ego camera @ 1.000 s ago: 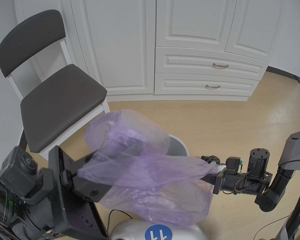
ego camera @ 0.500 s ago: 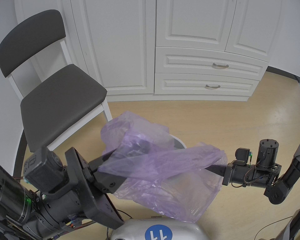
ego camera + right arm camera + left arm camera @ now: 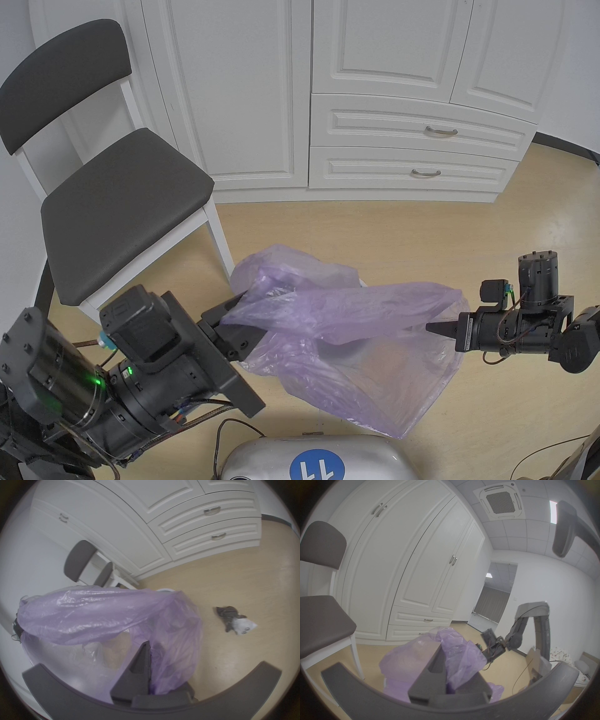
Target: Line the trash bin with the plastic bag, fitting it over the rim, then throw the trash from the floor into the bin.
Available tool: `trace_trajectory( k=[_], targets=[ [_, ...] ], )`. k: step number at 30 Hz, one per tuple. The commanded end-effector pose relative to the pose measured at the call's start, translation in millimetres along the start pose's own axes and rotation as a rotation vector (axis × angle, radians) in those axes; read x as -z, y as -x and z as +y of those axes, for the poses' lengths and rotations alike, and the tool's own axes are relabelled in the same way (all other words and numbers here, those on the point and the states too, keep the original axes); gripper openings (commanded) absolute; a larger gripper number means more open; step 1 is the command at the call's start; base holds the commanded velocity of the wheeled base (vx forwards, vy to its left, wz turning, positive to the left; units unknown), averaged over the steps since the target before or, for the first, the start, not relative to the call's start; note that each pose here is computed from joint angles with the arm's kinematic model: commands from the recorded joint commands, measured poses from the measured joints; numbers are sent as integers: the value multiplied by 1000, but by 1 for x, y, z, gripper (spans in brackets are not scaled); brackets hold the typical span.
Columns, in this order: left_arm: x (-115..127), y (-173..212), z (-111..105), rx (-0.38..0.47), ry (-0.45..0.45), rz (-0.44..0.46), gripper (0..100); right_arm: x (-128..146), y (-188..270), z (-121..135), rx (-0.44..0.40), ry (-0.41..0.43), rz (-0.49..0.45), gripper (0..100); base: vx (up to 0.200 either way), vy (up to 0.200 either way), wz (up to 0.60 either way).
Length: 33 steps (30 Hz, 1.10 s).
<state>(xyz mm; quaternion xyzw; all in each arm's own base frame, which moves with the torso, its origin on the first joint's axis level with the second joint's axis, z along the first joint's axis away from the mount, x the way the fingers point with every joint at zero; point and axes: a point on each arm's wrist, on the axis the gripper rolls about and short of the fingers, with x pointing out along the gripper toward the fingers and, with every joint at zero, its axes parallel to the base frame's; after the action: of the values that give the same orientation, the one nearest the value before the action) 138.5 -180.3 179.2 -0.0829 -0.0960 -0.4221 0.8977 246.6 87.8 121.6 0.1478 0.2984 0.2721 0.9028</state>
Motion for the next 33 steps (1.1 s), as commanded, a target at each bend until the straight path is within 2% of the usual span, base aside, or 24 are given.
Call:
trace_trajectory(
  k=[1,2,4,11,16,20,26,30,33],
  targets=[
    [25,-16,14,-81,-15,80,0,-32,23,22,70,58,-108,0,0,0,0],
    [28,-19,17,-97,-18,90,0,-35,26,23,115,73,-108,0,0,0,0],
    [33,-21,20,-107,-20,103,0,-35,29,24,126,78,-115,0,0,0,0],
    [40,-26,22,-116,-21,122,0,-33,38,31,113,112,-124,0,0,0,0],
    [39,-27,22,-118,-23,118,0,-30,41,34,125,130,-129,0,0,0,0],
    [37,-30,22,-159,-28,103,0,-26,40,39,166,156,-119,0,0,0,0],
    [35,-31,22,-169,-31,95,0,-21,42,48,162,183,-116,0,0,0,0],
    [31,-32,22,-172,-33,79,0,-18,49,54,175,224,-133,0,0,0,0],
    [30,-35,22,-207,-37,68,0,-13,56,63,181,270,-149,0,0,0,0]
  ],
)
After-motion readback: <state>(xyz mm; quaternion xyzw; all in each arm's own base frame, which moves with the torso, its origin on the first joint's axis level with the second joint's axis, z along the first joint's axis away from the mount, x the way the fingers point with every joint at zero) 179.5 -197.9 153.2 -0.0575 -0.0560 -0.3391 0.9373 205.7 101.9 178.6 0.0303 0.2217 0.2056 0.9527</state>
